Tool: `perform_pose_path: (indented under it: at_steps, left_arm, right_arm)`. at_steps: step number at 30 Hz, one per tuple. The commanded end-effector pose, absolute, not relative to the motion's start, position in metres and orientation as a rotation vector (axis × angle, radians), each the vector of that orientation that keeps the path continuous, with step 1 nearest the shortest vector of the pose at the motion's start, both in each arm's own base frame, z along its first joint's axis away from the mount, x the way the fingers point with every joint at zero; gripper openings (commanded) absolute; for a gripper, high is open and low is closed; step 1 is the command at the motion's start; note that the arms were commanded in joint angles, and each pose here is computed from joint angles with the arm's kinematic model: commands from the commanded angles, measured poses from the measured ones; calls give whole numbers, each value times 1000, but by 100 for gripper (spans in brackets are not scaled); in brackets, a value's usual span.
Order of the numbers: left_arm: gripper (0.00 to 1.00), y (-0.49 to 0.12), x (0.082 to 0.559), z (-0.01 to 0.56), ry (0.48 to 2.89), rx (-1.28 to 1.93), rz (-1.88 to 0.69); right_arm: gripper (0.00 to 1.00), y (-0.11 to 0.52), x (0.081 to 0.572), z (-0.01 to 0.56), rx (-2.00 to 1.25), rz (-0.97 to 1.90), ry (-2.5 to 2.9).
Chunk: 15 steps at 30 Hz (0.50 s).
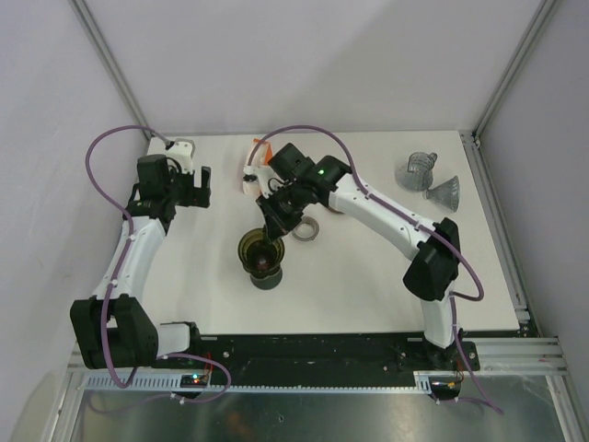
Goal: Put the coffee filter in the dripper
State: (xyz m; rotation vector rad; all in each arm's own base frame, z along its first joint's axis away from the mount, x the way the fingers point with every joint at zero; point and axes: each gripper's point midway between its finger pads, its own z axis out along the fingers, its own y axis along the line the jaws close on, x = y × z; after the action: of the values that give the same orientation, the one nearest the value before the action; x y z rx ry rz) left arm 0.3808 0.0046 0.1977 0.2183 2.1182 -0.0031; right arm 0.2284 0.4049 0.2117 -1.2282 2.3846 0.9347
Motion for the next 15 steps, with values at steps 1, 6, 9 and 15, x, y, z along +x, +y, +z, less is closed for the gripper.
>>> perform_pose_path:
  at_steps: [1, 6, 9, 15]
  left_arm:
    - [100, 2, 383, 226, 2043, 249, 3]
    - [100, 3, 383, 227, 2042, 248, 7]
    - [100, 3, 384, 226, 2043, 247, 6]
    - [100, 1, 384, 226, 2044, 249, -3]
  right_arm:
    - [0, 414, 244, 217, -1202, 942, 2351]
    - [0, 416, 255, 206, -1182, 955, 2382]
    - [0, 419, 257, 209, -1180, 983, 2379]
    - [0, 428, 263, 232, -1177, 1002, 2317]
